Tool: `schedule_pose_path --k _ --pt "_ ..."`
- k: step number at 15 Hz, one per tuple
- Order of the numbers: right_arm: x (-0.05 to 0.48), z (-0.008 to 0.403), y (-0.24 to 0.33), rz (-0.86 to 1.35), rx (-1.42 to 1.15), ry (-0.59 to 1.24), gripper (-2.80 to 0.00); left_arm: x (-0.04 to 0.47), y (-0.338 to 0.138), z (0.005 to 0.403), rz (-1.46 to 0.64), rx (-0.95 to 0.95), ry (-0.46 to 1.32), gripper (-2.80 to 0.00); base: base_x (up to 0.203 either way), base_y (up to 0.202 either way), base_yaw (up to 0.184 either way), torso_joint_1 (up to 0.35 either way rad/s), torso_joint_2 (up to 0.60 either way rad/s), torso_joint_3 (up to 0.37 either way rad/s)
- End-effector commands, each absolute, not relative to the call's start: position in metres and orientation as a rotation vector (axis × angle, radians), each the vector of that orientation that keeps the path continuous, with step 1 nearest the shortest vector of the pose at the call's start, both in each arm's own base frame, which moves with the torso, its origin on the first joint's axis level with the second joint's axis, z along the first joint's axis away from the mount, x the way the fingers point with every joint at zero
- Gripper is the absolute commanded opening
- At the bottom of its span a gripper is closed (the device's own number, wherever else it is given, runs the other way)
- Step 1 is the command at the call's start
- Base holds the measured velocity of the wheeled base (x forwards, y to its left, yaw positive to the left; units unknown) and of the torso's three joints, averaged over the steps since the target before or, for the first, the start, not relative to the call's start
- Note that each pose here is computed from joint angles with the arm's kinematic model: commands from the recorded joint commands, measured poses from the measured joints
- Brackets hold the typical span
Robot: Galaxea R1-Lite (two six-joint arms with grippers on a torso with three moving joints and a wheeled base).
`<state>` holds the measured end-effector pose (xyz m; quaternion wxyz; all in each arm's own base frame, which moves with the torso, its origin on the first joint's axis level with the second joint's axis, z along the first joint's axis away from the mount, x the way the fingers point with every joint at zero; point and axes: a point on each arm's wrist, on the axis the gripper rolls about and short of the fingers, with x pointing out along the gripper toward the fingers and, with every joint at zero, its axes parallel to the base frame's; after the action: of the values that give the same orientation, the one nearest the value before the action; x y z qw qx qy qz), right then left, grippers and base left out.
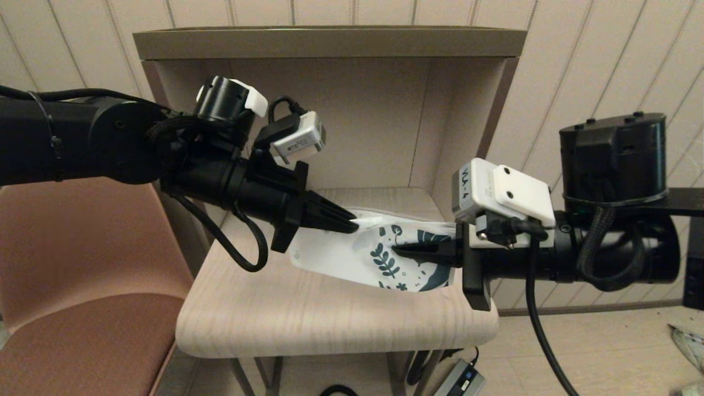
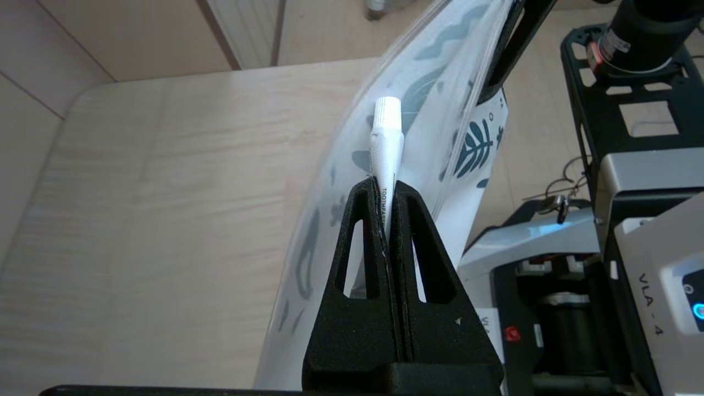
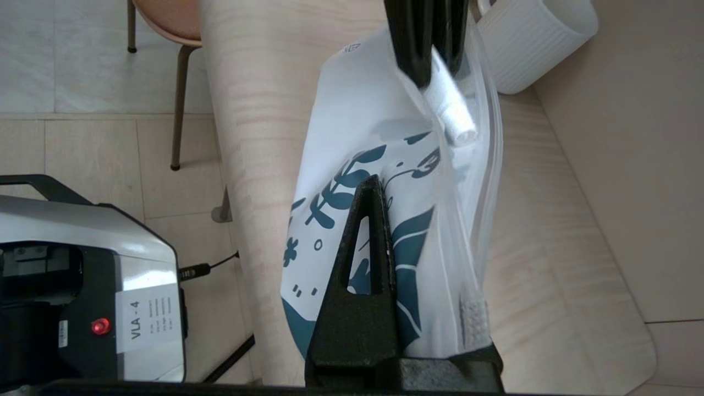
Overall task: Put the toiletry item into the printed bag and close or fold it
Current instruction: Place the toothpaste in the storage bag
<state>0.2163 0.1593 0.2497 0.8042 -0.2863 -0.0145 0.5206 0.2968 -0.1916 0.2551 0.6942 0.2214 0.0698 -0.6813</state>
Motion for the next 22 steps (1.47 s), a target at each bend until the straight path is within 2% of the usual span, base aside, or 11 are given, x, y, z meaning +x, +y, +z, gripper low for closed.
schedule_pose_path --k 1,10,22 --pt "0.217 0.250 0.158 1.113 -0.616 -0.036 -2.80 0.297 -0.192 0.253 -1.533 0.491 0.158 -2.80 0.000 0.000 0.000 0.000 0.00 0.000" --pt "0.207 0.247 0.165 1.153 -0.622 -0.040 -2.80 0.291 -0.189 0.269 -1.551 0.483 0.132 -2.80 0.000 0.000 0.000 0.000 0.00 0.000" --pt "0.197 0.252 0.171 1.186 -0.644 -0.086 -2.80 0.275 -0.185 0.269 -1.687 0.514 0.151 -2.80 0.000 0.000 0.000 0.000 0.00 0.000"
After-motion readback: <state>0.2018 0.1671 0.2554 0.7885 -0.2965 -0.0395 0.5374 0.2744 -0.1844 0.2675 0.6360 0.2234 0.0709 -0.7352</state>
